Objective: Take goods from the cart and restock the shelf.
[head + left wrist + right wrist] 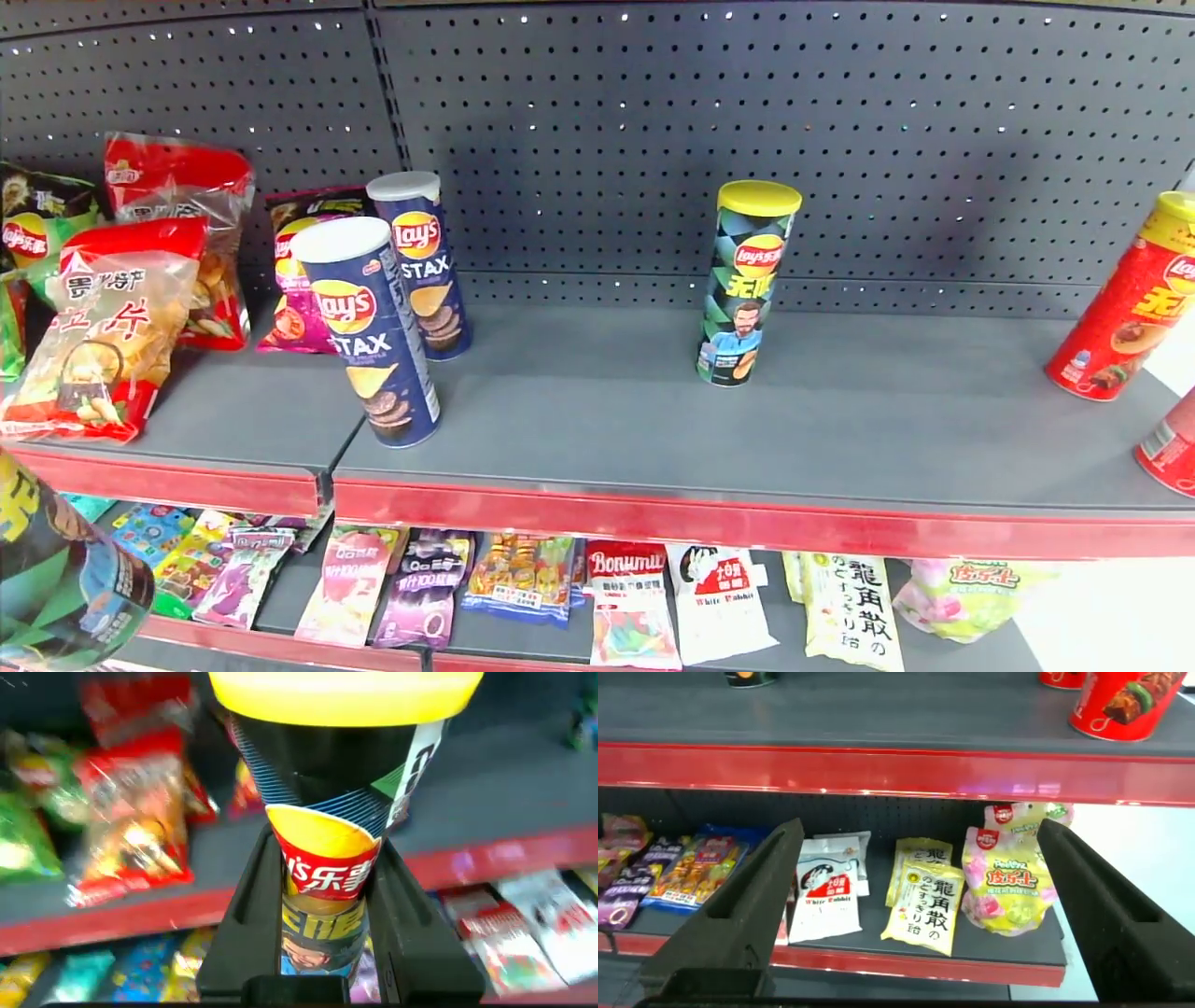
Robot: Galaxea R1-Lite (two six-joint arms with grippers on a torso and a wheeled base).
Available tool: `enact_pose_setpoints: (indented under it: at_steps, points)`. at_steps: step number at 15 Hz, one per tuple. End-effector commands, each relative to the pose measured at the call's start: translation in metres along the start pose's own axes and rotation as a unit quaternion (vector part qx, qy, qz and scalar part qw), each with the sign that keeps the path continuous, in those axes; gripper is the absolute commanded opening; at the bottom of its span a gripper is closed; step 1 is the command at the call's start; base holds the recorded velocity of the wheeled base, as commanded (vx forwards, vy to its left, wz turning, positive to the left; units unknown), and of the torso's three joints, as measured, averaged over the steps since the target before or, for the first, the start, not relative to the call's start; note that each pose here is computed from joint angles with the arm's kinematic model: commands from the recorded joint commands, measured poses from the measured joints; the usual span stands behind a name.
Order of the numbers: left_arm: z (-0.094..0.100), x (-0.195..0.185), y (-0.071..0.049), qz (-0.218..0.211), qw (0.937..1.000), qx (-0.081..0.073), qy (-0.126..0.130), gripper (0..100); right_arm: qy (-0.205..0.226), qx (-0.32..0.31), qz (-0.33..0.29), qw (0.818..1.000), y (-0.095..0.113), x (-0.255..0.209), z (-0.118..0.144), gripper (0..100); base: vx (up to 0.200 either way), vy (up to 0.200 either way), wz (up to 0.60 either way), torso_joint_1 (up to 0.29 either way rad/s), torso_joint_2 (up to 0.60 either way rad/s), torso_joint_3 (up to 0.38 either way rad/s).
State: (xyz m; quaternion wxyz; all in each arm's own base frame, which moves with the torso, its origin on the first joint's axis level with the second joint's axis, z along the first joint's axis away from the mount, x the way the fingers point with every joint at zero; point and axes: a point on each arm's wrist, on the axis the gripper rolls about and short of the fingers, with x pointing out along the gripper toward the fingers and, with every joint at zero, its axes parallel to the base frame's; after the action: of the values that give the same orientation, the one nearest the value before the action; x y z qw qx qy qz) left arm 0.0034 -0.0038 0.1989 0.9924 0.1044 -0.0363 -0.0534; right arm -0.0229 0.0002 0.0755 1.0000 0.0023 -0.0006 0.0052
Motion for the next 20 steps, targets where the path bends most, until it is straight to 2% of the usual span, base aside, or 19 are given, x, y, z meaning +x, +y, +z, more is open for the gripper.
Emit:
enact_pose_setpoints:
  at_steps: [1, 2, 3, 4, 5, 6, 7, 9, 10, 12, 13, 16, 18, 20]
  points:
    - [0.008, -0.026, -0.003, -0.012, 0.9999, -0.003, -0.009, 0, 0.001, 0.000, 0.001, 1.000, 0.000, 0.000, 0.000, 100, 0.000, 0.000, 0.00, 0.000, 0.00, 0.000]
    - [0.011, -0.029, -0.003, -0.015, 0.9998, -0.008, -0.008, 0, 0.001, -0.001, 0.001, 1.000, 0.000, 0.000, 0.000, 100, 0.000, 0.000, 0.00, 0.000, 0.00, 0.000]
    - [0.017, -0.032, -0.003, -0.023, 0.9987, -0.043, -0.019, 0, -0.001, 0.003, 0.002, 1.000, 0.000, 0.000, 0.000, 100, 0.000, 0.000, 0.00, 0.000, 0.00, 0.000]
    - [0.018, -0.031, -0.003, -0.030, 0.9976, -0.059, -0.021, 0, -0.013, 0.003, 0.010, 1.000, 0.000, -0.001, 0.005, 100, 0.000, 0.000, 0.00, 0.000, 0.00, 0.000]
    - [0.017, -0.030, -0.003, -0.040, 0.9970, -0.063, -0.019, 0, -0.023, 0.015, 0.041, 0.999, 0.001, -0.002, 0.044, 100, 0.000, 0.000, 0.00, 0.000, 0.00, 0.000]
    - [0.015, -0.030, -0.003, -0.041, 0.9969, -0.066, -0.014, 0, -0.016, 0.044, 0.058, 0.997, 0.001, 0.009, 0.092, 100, 0.000, 0.000, 0.00, 0.000, 0.00, 0.000]
    - [0.012, -0.029, -0.004, -0.043, 0.9968, -0.067, -0.010, 0, -0.010, 0.052, 0.072, 0.996, 0.002, 0.018, 0.115, 100, 0.000, 0.000, 0.00, 0.000, 0.00, 0.000]
    - [0.006, -0.025, -0.004, -0.036, 0.9969, -0.070, 0.007, 0, 0.026, 0.009, 0.137, 0.990, 0.009, 0.067, 0.168, 100, 0.000, 0.000, 0.00, 0.000, 0.00, 0.000]
    - [0.006, -0.025, -0.004, -0.043, 0.9966, -0.070, 0.007, 0, 0.051, 0.005, 0.141, 0.989, 0.013, 0.098, 0.181, 100, 0.000, 0.000, 0.00, 0.000, 0.00, 0.000]
    - [0.007, -0.020, -0.004, -0.055, 0.9956, -0.074, 0.016, 0, 0.068, 0.004, 0.175, 0.982, 0.023, 0.146, 0.187, 100, 0.000, 0.000, 0.00, 0.000, 0.00, 0.000]
    - [0.008, -0.019, -0.004, -0.056, 0.9955, -0.074, 0.017, 0, 0.063, 0.005, 0.222, 0.973, 0.033, 0.185, 0.186, 100, 0.000, 0.000, 0.00, 0.000, 0.00, 0.000]
    - [0.008, -0.019, -0.004, -0.053, 0.9957, -0.073, 0.016, 0, 0.057, -0.001, 0.266, 0.962, 0.044, 0.257, 0.167, 100, 0.000, 0.000, 0.00, 0.000, 0.00, 0.000]
    - [0.008, -0.020, -0.004, -0.051, 0.9959, -0.073, 0.016, 0, 0.075, -0.008, 0.296, 0.952, 0.046, 0.290, 0.157, 100, 0.000, 0.000, 0.00, 0.000, 0.00, 0.000]
    - [0.007, -0.019, -0.004, -0.052, 0.9958, -0.074, 0.017, 0, 0.073, -0.030, 0.320, 0.944, 0.041, 0.322, 0.151, 100, 0.000, 0.000, 0.00, 0.000, 0.00, 0.000]
